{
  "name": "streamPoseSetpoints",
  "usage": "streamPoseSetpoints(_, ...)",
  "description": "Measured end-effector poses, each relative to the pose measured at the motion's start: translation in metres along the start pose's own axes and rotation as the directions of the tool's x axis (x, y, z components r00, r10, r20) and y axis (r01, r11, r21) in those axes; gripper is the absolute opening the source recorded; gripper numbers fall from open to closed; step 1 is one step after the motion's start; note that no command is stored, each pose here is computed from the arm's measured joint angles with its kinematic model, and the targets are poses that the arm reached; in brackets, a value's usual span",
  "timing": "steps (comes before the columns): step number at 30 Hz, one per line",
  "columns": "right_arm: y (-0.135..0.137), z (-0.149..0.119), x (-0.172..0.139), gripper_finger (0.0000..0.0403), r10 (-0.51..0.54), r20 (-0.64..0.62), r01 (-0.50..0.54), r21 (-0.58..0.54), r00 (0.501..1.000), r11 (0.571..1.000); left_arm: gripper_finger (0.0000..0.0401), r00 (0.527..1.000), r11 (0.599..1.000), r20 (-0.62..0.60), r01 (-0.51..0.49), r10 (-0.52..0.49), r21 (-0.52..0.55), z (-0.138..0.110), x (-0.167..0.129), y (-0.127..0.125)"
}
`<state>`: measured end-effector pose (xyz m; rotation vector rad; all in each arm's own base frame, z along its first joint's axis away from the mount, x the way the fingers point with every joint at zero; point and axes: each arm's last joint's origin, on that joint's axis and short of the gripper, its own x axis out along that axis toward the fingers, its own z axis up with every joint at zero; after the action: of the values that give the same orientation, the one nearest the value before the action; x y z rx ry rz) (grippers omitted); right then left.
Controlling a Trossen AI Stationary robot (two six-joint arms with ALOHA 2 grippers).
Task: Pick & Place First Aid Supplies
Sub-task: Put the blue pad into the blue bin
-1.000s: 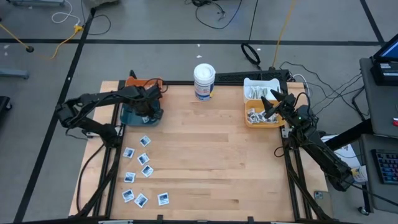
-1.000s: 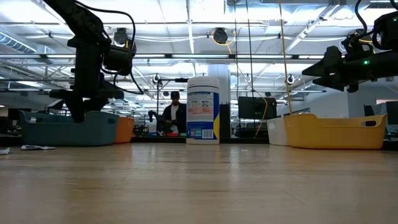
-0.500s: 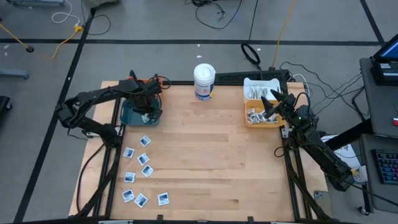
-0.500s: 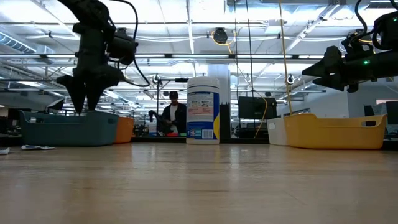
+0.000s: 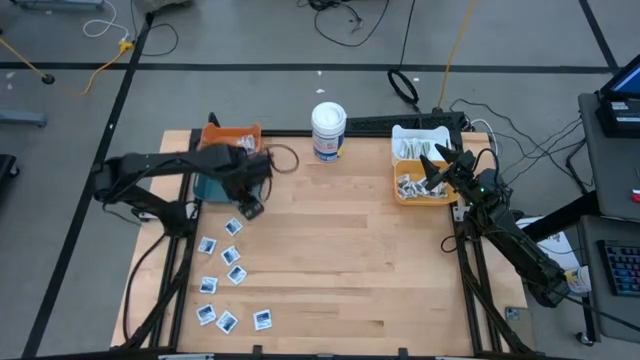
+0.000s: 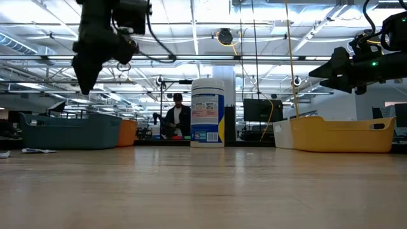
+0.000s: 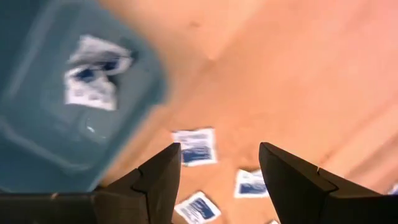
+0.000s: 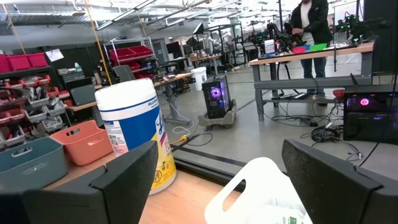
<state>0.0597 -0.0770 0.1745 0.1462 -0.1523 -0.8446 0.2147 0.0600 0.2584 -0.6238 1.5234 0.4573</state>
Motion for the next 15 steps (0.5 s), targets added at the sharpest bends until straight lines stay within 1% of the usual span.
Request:
streamPoseSetpoints(5, 0.0, 0.0, 0.0, 0.0337, 0.001, 0.0, -0.001, 0.0, 1.0, 1.0, 0.0223, 1.0, 0.987, 0.01, 0.013, -0.014, 0.163, -0.022, 0.003, -0.045)
streamPoseSetpoints(10, 0.0, 0.0, 0.0, 0.0337, 0.0, 0.0, 0.0, 0.0, 1.0, 1.0, 0.0223, 0.998, 0.944, -0.01, 0.058, -0.058, 0.326, -0.053, 0.008, -0.085)
streamPoseSetpoints(12, 0.0, 0.0, 0.0, 0.0337, 0.0, 0.0, 0.0, 0.0, 1.0, 1.0, 0.0223, 0.997, 0.929, -0.016, 0.078, -0.078, 0.362, -0.066, 0.01, -0.097)
streamPoseSetpoints(15, 0.0, 0.0, 0.0, 0.0337, 0.0, 0.001, 0.0, 0.0, 1.0, 1.0, 0.0223, 0.995, 0.92, -0.016, 0.1, -0.102, 0.378, -0.082, 0.012, -0.112)
